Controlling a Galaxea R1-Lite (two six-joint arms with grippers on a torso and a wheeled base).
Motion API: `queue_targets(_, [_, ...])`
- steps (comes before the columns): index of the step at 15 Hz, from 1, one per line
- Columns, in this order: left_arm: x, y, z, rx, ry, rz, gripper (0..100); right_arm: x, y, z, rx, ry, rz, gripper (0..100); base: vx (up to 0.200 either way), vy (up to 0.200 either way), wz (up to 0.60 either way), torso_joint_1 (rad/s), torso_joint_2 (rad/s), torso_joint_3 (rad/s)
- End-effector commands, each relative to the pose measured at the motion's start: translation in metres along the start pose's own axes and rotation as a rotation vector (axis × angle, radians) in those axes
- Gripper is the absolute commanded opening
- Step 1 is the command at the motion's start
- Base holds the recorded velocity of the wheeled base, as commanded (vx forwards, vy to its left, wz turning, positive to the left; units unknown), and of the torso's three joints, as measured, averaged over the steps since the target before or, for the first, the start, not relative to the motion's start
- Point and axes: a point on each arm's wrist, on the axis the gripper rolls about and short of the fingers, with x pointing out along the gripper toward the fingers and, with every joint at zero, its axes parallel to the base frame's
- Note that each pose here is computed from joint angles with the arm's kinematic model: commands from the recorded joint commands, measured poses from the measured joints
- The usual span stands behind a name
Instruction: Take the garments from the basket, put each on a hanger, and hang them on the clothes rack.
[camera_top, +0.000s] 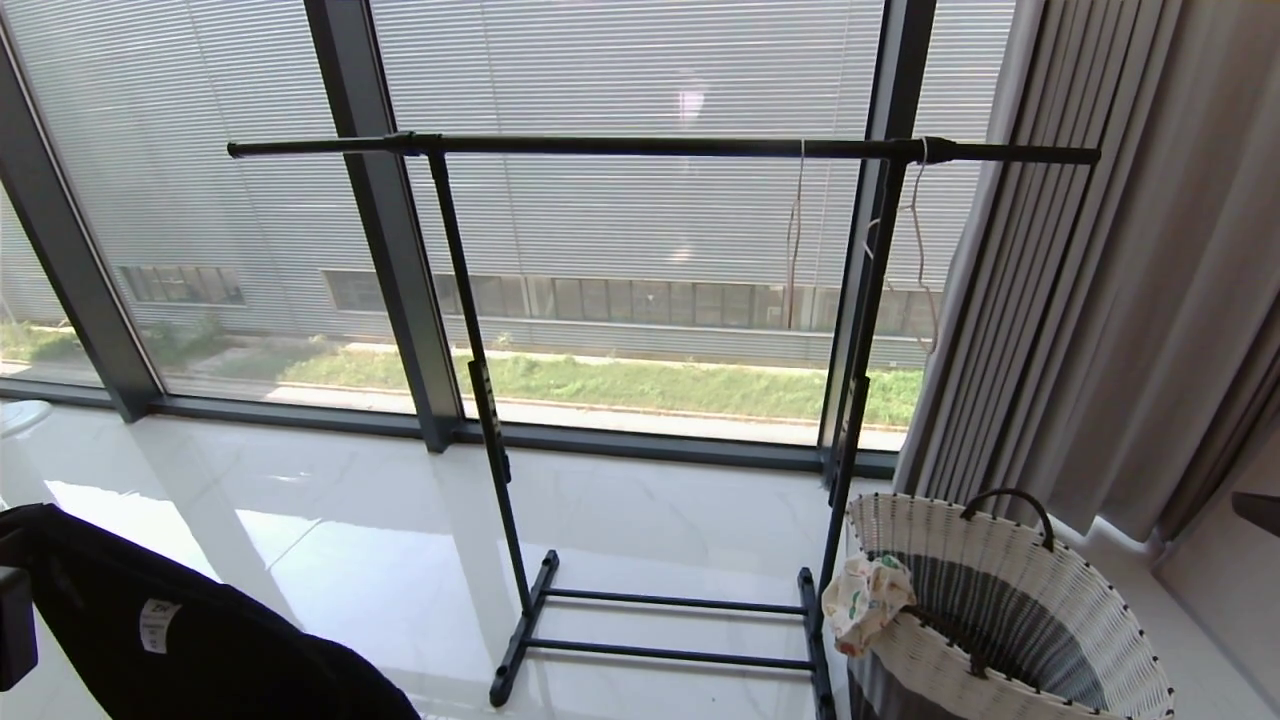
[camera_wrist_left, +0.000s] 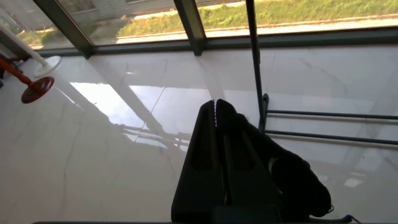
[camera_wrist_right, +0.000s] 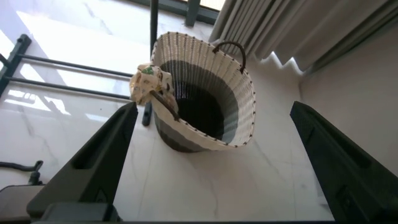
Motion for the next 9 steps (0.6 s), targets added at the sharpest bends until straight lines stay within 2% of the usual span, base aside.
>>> queue_targets(1, [0.0006,0.0,0.0007,-0.001,-0.002,0.001,0,0.0022,0.0006,0.0003,-0.002,0.008,0.002,100,0.0,0.0,0.0,0.222,-0.5,-0.286])
queue_targets(6, [0.0001,0.0005,0.002,-0.005,-0.013,0.004,0,0.0022,0.0009,0.0004,0.0,0.005,0.023,100,0.0,0.0,0.0,0.225,-0.5,-0.284])
queue_targets(9, [0.0004,0.0004,0.002,-0.002,-0.012,0.004,0,0.0113,0.0031,-0.0017,0.026,-0.036,0.03,100,0.0,0.0,0.0,0.188,-0.41,-0.222])
